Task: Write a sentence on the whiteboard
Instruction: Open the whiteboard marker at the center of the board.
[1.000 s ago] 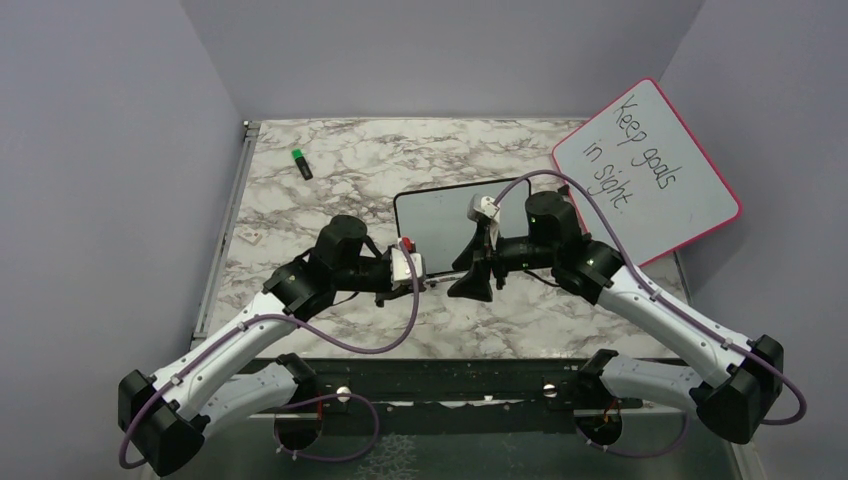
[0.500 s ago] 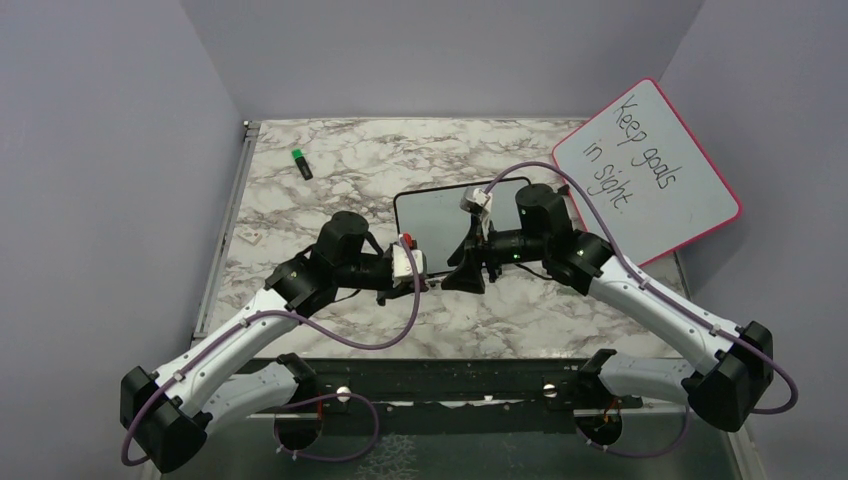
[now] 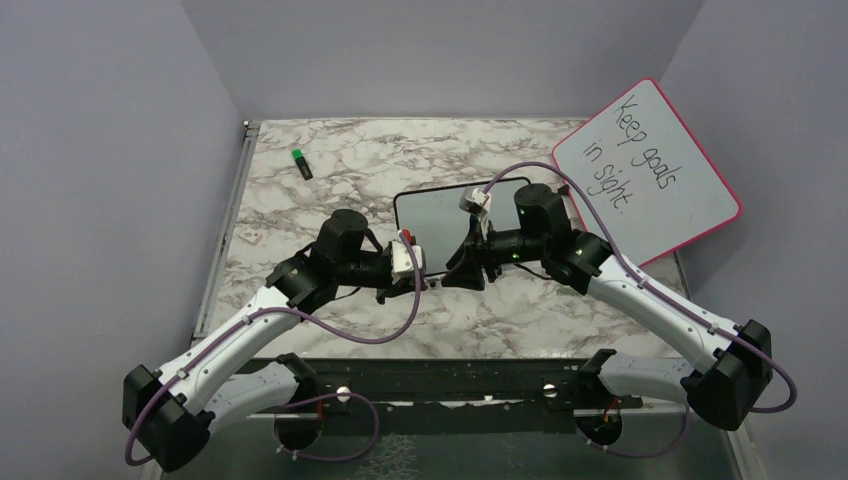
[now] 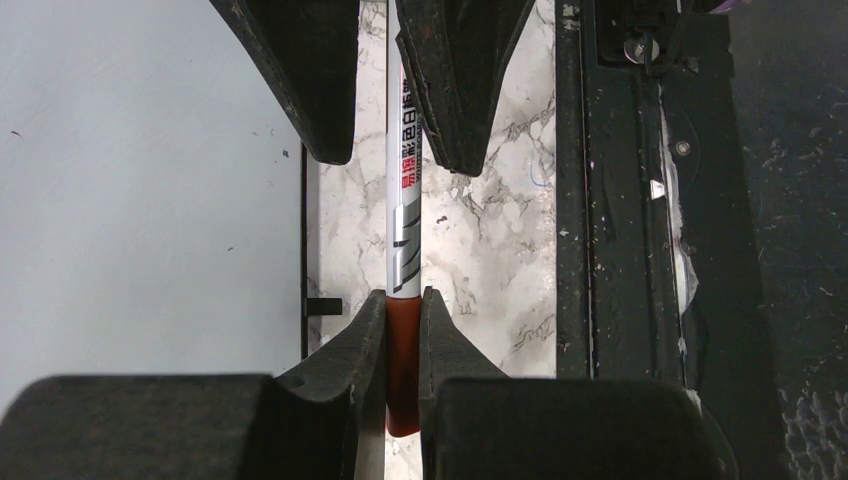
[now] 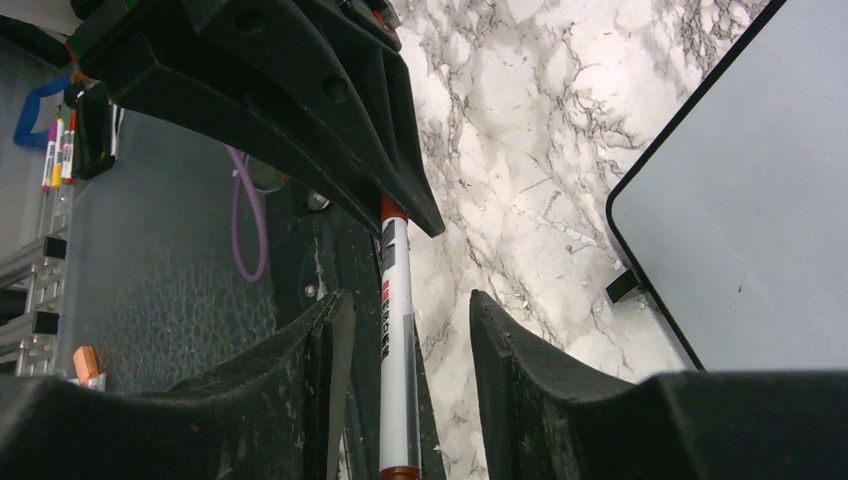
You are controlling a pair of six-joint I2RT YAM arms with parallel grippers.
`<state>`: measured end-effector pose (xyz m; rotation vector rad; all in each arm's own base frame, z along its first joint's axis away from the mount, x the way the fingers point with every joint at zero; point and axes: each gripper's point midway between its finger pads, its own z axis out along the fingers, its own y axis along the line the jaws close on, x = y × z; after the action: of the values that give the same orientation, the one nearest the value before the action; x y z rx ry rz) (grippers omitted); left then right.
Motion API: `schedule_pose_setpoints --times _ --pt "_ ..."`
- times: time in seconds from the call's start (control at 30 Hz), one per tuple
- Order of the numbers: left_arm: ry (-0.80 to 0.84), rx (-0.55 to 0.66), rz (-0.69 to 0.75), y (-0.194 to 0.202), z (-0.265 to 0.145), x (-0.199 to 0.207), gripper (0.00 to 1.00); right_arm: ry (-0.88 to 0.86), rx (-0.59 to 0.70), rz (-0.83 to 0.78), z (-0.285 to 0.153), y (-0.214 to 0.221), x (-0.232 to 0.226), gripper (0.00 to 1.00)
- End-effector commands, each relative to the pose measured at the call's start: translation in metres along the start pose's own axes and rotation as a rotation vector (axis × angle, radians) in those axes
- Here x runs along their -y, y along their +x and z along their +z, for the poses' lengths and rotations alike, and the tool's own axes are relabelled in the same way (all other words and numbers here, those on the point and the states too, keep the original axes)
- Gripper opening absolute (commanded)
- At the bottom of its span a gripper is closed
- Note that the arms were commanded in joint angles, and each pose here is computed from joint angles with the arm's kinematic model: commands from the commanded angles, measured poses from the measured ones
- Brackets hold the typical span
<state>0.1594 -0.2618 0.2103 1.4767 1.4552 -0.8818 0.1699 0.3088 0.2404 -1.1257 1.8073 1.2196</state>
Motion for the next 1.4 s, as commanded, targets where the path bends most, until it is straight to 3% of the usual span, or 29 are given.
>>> schedule_pose_setpoints --times 0.0,0.57,1.0,1.23,1.37 --pt "0.019 0.059 0.023 -0.0217 -0.0023 -0.0016 0.00 -0.023 0.031 -0.022 -0.0004 -0.0134 -0.0049 0.49" --pt "0.014 0.083 0.005 -0.0262 -0.0029 -0.0054 0.00 -0.047 0.032 -0.022 0.0027 -0.0110 -0.0061 0.40" --pt "0.025 0.081 -0.003 -0.0243 -0.0018 -0.0043 0.00 -0.050 0.054 -0.034 0.0014 -0.0151 -0.0082 0.22" --pt "0.016 0.081 -0.006 -0.0242 -0.0030 -0.0053 0.00 -0.021 0.048 -0.033 -0.0003 -0.0120 -0.0043 0.01" --pt "-0.004 0.079 0.000 -0.0241 -0.0049 -0.0084 0.00 0.005 0.034 -0.039 -0.0045 -0.0086 -0.0026 0.01"
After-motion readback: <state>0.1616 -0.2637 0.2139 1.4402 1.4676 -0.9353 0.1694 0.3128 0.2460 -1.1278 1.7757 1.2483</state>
